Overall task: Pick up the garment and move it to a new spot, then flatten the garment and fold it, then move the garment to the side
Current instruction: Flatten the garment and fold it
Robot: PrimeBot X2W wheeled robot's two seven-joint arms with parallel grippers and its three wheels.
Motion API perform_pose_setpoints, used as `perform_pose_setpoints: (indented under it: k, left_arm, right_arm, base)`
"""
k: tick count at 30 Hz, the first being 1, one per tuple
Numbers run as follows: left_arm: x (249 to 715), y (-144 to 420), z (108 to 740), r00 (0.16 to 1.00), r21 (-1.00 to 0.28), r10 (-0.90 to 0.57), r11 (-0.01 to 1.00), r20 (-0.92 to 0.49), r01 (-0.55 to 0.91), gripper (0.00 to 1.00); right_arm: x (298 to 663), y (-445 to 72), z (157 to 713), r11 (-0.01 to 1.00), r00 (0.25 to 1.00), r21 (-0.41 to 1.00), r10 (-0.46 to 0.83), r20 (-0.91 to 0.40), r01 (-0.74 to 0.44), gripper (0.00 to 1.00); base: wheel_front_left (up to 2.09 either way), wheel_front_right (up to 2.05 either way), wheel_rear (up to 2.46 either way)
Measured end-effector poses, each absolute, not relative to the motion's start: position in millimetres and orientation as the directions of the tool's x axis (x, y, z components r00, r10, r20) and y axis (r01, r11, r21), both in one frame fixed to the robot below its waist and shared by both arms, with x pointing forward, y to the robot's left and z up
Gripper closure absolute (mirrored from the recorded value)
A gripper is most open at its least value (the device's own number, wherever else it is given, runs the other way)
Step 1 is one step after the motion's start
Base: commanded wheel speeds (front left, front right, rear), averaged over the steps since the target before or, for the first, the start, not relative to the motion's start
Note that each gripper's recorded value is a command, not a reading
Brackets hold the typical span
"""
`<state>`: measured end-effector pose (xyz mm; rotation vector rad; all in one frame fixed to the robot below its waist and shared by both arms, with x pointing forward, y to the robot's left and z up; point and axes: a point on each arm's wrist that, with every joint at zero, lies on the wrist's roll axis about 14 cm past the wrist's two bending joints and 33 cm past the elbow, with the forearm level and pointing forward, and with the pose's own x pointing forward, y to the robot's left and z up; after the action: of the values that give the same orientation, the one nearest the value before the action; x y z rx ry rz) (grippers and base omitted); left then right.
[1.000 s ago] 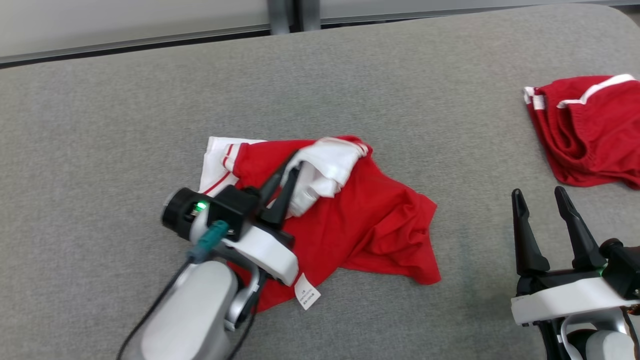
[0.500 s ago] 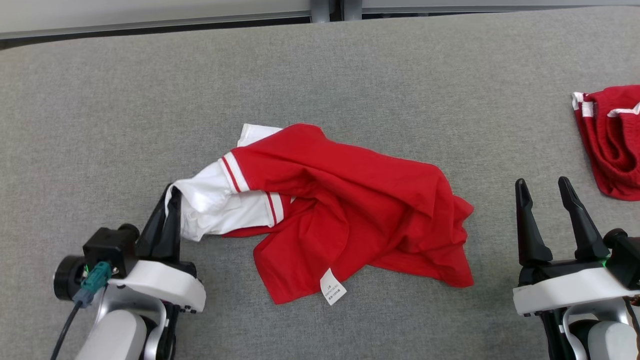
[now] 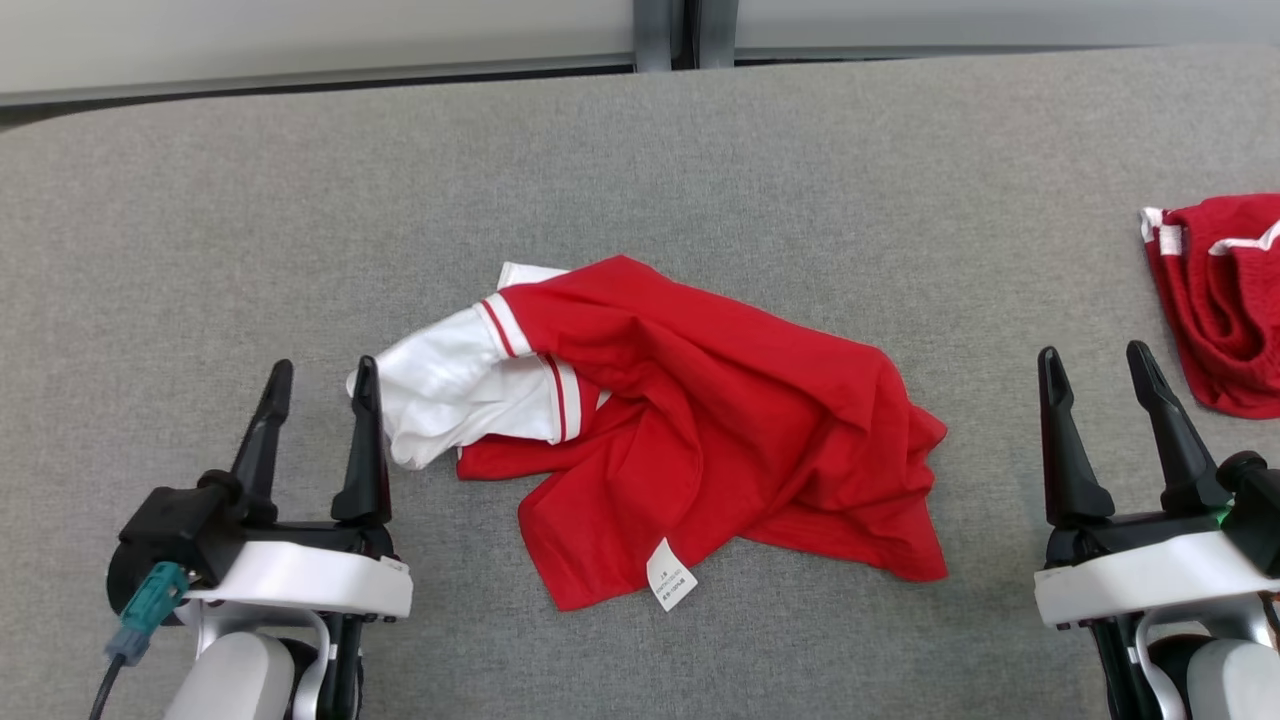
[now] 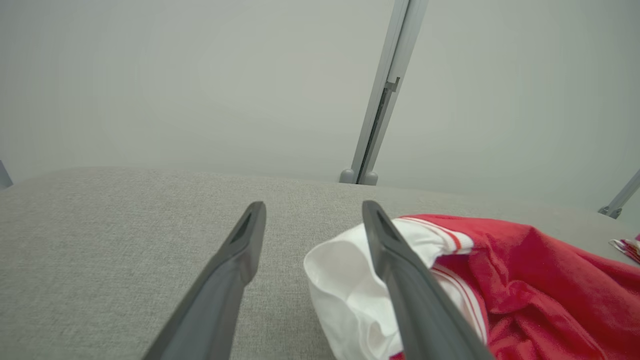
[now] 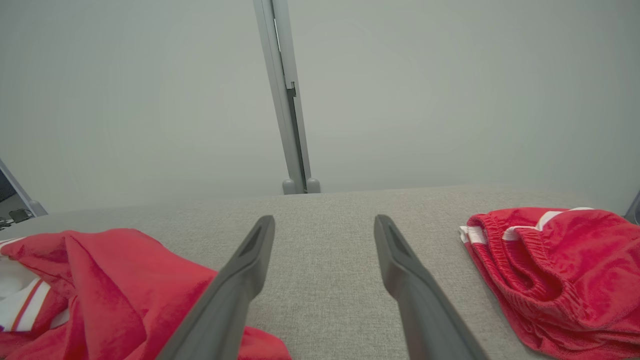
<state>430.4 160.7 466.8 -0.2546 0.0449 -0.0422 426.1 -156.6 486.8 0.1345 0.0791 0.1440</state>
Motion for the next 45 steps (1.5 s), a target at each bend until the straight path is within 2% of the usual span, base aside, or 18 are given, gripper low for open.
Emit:
perform_pose_setpoints:
  k: [8,23,26,30,33,36,40,45]
  left_arm:
    - [417.4,181.6,506.3,0.997,-0.166,-0.001,0.986,0.073,0.013,0.00]
    - [397.7,180.0,512.5,0.997,-0.133,-0.010,0.991,0.076,0.020,0.00]
    - [396.8,179.3,510.8,0.998,-0.133,-0.011,0.991,0.068,0.020,0.00]
    - [397.2,180.1,508.2,0.998,-0.133,-0.009,0.991,0.059,0.016,0.00]
    - [399.4,180.2,507.8,0.998,-0.136,-0.009,0.991,0.059,0.017,0.00]
    - [401.2,178.1,508.1,0.998,-0.143,-0.011,0.989,0.063,0.020,0.00]
    - [404.6,177.9,504.3,0.998,-0.149,-0.010,0.989,0.055,0.018,0.00]
    - [408.6,182.4,497.3,0.999,-0.145,0.001,0.989,0.040,0.005,0.00]
  right_arm:
    - [409.2,-158.6,502.9,0.983,0.987,0.114,0.153,-0.051,-0.147,0.00]
    - [393.1,-159.4,515.9,0.983,0.987,0.104,0.156,-0.037,-0.151,0.00]
    - [393.3,-148.4,512.0,0.977,0.981,0.109,0.188,-0.052,-0.182,0.00]
    - [387.5,-105.2,493.5,0.943,0.941,0.141,0.318,-0.115,-0.301,0.00]
    - [373.2,-58.8,470.6,0.887,0.874,0.217,0.448,-0.185,-0.409,0.00]
    - [356.9,-29.4,442.4,0.841,0.805,0.279,0.531,-0.264,-0.463,0.00]
    - [351.0,-14.4,413.1,0.819,0.752,0.321,0.568,-0.335,-0.476,0.00]
    - [368.2,-17.3,393.5,0.833,0.753,0.326,0.548,-0.366,-0.448,0.00]
  base:
    - [0.00,0.00,0.00]
    - [0.00,0.00,0.00]
    - [0.00,0.00,0.00]
    - [0.00,0.00,0.00]
    - [0.00,0.00,0.00]
    - [0.00,0.00,0.00]
    - [0.00,0.00,0.00]
    - [0.00,0.00,0.00]
